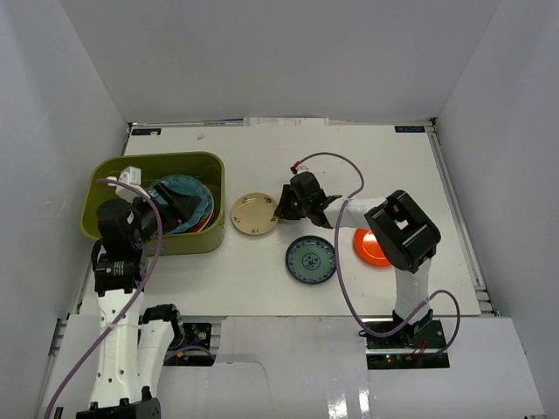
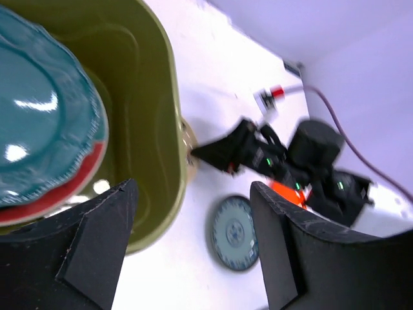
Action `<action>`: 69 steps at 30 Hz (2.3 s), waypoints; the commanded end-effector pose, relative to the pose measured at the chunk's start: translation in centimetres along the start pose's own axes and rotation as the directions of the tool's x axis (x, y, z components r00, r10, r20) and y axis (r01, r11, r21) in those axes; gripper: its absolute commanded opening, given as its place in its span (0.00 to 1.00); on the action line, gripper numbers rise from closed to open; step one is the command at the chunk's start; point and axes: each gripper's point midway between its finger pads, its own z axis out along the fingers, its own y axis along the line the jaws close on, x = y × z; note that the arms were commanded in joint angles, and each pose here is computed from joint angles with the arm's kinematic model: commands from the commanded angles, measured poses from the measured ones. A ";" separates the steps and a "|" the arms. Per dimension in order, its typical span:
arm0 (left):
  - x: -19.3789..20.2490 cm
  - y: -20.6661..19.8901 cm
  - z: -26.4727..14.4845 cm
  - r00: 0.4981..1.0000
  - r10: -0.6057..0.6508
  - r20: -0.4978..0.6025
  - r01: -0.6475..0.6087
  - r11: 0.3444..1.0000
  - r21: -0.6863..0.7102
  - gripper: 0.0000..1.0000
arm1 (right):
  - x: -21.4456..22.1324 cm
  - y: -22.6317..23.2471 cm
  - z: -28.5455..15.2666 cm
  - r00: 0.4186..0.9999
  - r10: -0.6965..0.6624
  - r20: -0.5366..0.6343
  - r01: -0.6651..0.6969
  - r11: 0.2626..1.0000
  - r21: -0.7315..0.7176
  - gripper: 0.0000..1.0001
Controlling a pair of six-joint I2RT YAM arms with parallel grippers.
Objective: Place the plates into the plastic bin on the countertop
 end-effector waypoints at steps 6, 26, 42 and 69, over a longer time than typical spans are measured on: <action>6.1 -4.7 -1.3 0.969 0.016 -0.245 0.048 0.966 0.253 0.77 | -4.3 -2.6 -2.4 0.981 0.102 0.167 -0.118 0.989 0.087 0.08; 28.0 -8.1 8.5 0.772 0.296 -0.562 -0.300 0.950 0.088 0.74 | -11.1 -14.0 -27.8 0.760 0.324 0.563 -0.286 0.945 -0.158 0.08; 32.3 -5.4 11.3 0.739 0.307 -0.599 -0.367 0.930 0.024 0.00 | -10.1 -11.3 -30.4 0.766 0.316 0.560 -0.194 0.944 -0.268 0.08; -6.7 0.6 4.5 0.970 0.188 0.154 -0.106 0.898 -0.427 0.00 | -17.7 -1.3 -36.0 0.731 0.237 0.640 0.015 0.932 -0.362 0.08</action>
